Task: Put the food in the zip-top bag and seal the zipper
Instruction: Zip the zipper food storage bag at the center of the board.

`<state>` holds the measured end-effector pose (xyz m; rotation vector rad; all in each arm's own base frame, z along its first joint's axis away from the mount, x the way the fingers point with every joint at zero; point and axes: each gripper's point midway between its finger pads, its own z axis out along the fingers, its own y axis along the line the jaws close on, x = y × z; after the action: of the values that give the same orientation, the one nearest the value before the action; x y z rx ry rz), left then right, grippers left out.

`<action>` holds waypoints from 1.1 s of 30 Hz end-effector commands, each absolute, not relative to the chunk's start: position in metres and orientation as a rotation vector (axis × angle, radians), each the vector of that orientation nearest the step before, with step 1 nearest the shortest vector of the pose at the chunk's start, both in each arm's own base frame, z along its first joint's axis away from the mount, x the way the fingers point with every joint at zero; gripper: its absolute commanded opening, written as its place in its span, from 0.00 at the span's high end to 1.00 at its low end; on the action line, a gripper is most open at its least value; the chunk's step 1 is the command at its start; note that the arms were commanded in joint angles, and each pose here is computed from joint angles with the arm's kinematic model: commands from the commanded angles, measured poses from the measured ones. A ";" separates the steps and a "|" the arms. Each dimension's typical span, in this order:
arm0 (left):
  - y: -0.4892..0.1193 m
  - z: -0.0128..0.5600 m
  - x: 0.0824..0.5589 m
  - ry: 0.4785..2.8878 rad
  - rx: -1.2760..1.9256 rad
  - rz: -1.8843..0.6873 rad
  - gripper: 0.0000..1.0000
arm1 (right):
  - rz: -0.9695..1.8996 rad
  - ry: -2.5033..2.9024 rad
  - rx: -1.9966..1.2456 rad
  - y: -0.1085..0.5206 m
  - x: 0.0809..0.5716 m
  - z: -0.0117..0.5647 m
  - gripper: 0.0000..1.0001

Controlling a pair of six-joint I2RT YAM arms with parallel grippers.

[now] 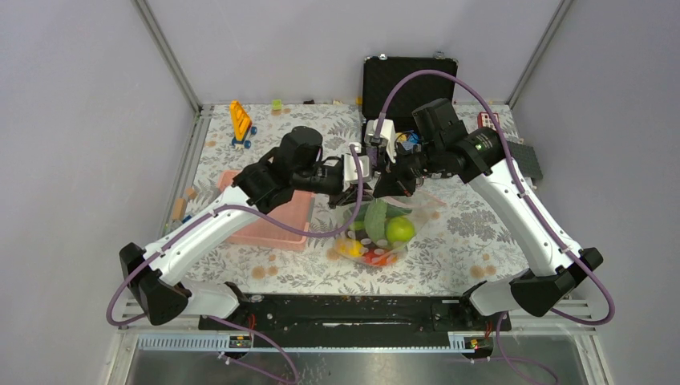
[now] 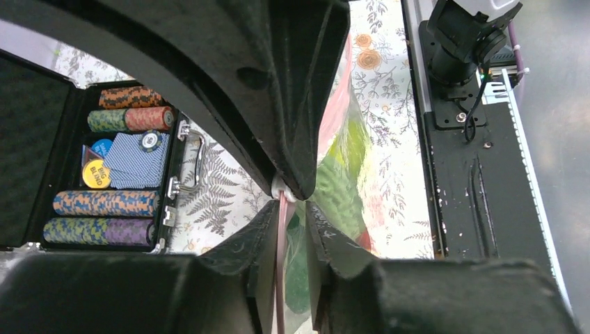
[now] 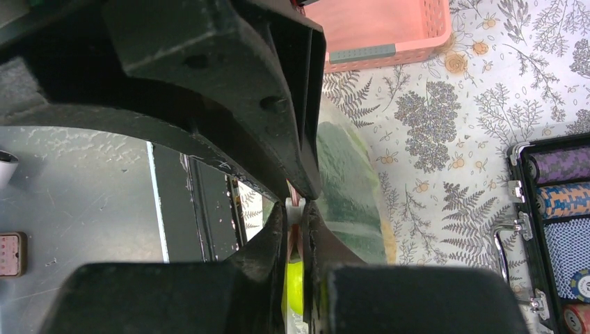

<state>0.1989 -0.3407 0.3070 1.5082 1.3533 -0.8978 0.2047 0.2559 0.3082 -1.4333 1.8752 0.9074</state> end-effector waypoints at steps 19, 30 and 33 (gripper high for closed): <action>-0.333 0.298 0.180 1.265 1.444 -0.850 1.00 | 0.795 1.818 -1.486 0.252 0.213 0.319 1.00; -0.305 0.258 0.240 1.639 1.321 -0.501 1.00 | 0.481 1.982 -1.550 0.193 0.213 0.294 1.00; -0.295 0.258 0.245 1.646 1.284 -0.439 1.00 | 0.406 2.004 -1.530 0.175 0.210 0.292 1.00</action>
<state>0.2210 -0.3454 0.2934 1.3839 1.4026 -0.6736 0.2199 0.2389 0.2970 -1.5362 1.8870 0.6735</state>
